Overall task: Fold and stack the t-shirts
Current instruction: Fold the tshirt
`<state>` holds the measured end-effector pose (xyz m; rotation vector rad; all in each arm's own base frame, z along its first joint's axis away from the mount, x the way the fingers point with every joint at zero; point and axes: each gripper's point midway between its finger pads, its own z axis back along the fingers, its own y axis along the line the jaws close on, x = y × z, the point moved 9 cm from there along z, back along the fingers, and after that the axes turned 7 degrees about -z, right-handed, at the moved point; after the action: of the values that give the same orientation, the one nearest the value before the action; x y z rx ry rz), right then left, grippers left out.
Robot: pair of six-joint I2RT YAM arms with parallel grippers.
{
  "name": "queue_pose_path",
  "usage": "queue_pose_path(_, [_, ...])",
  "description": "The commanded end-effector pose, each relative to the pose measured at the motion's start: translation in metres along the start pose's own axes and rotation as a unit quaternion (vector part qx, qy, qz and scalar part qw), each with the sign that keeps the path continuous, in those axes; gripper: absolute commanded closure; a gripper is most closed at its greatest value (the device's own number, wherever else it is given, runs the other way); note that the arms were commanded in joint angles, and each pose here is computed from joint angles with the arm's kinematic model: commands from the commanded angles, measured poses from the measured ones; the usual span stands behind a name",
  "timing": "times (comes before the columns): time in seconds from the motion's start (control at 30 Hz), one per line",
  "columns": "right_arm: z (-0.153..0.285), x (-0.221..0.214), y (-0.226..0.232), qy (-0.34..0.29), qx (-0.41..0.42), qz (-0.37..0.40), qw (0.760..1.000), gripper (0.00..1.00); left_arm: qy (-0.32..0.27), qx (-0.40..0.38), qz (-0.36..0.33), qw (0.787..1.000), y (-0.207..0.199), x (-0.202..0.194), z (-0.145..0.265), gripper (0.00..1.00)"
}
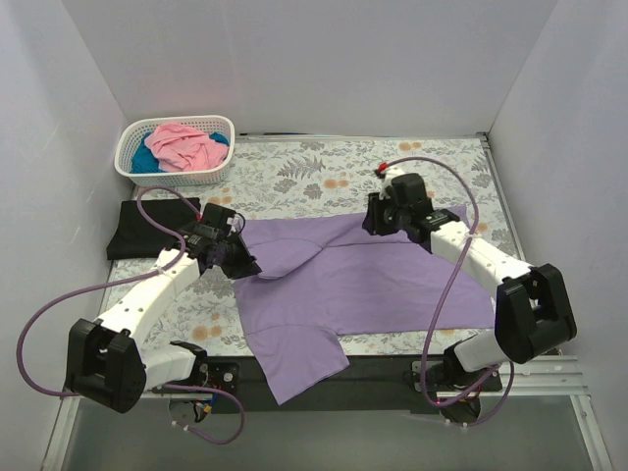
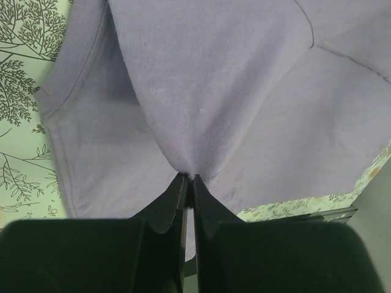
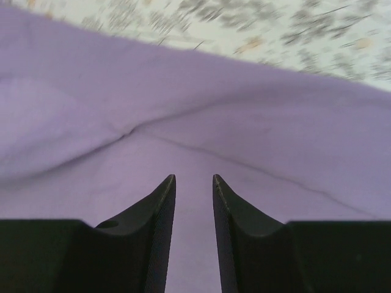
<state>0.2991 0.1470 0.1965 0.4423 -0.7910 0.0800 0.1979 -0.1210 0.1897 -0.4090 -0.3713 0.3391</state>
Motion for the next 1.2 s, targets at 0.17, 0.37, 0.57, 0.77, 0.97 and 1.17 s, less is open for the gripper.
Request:
queue_pose_path(0.17, [-0.010,-0.057,0.064,0.044,0.123,0.121,0.984,0.66,0.016,-0.016,-0.009,1.000,-0.010,-0.011,-0.006,1.00])
queue_pose_path(0.37, [-0.012,-0.079,0.092,0.050,0.157,0.196,0.967,0.67,-0.018,-0.012,-0.008,1.000,-0.018,0.002,-0.011,1.00])
queue_pose_path(0.57, [-0.020,-0.089,0.124,0.049,0.192,0.249,0.948,0.68,-0.085,0.048,-0.032,0.995,-0.032,0.051,-0.032,1.00])
queue_pose_path(0.77, [-0.039,-0.097,0.148,0.050,0.203,0.286,0.935,0.69,-0.118,0.074,-0.041,0.989,-0.041,0.096,-0.052,1.00])
queue_pose_path(0.97, [-0.056,-0.100,0.162,0.050,0.204,0.306,0.929,0.69,-0.121,0.094,-0.015,0.988,-0.023,0.116,-0.067,1.00])
queue_pose_path(1.17, [-0.074,-0.102,0.169,0.052,0.195,0.323,0.925,0.67,-0.103,0.102,-0.015,0.989,-0.019,0.121,-0.086,1.00])
